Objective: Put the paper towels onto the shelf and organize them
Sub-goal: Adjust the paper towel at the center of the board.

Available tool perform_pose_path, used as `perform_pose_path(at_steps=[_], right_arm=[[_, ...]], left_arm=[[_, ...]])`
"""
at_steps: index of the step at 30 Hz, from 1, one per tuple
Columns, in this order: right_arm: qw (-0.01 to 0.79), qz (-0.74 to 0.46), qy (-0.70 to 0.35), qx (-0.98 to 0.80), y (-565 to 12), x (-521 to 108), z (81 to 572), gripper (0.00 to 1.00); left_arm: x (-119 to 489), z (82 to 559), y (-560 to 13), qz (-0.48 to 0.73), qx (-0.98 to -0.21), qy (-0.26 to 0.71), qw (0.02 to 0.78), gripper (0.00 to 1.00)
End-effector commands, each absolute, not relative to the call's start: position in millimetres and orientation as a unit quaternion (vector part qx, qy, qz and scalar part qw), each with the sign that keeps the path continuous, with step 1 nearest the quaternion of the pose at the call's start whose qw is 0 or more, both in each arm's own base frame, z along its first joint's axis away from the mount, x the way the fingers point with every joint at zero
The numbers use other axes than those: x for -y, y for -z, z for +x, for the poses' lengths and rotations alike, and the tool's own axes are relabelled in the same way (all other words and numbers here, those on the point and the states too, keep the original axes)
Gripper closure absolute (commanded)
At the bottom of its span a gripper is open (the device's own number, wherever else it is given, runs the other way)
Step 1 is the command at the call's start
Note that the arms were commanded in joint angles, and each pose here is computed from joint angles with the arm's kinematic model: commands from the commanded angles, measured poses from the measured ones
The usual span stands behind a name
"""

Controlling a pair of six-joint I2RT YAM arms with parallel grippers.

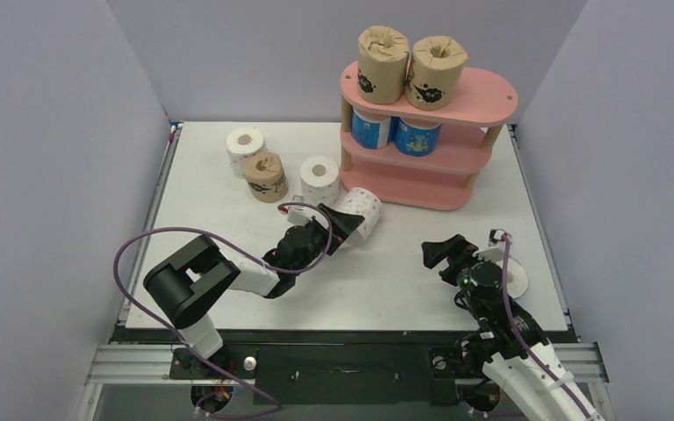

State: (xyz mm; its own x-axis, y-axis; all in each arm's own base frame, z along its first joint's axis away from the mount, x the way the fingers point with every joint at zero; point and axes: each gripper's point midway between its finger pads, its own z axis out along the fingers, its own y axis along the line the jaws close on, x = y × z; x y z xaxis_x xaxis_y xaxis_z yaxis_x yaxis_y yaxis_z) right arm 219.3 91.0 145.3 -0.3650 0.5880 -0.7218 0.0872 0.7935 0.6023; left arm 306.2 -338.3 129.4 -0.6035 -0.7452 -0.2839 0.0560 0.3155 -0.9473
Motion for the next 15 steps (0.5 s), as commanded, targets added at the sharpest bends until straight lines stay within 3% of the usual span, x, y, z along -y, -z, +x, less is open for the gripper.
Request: perform_pose_path(at_steps=[1,15], right_arm=[[0.532,0.206,-0.242,-0.785,-157,-89,217,0.15],[0.529,0.205,-0.244,-0.786,-157,-91,218,0.15]], left_arm=[[342,314,-145,-0.245,-0.701,0.55,0.381,0.04],[334,324,-131,-0.246,-0.718,0.517,0.396,0.03]])
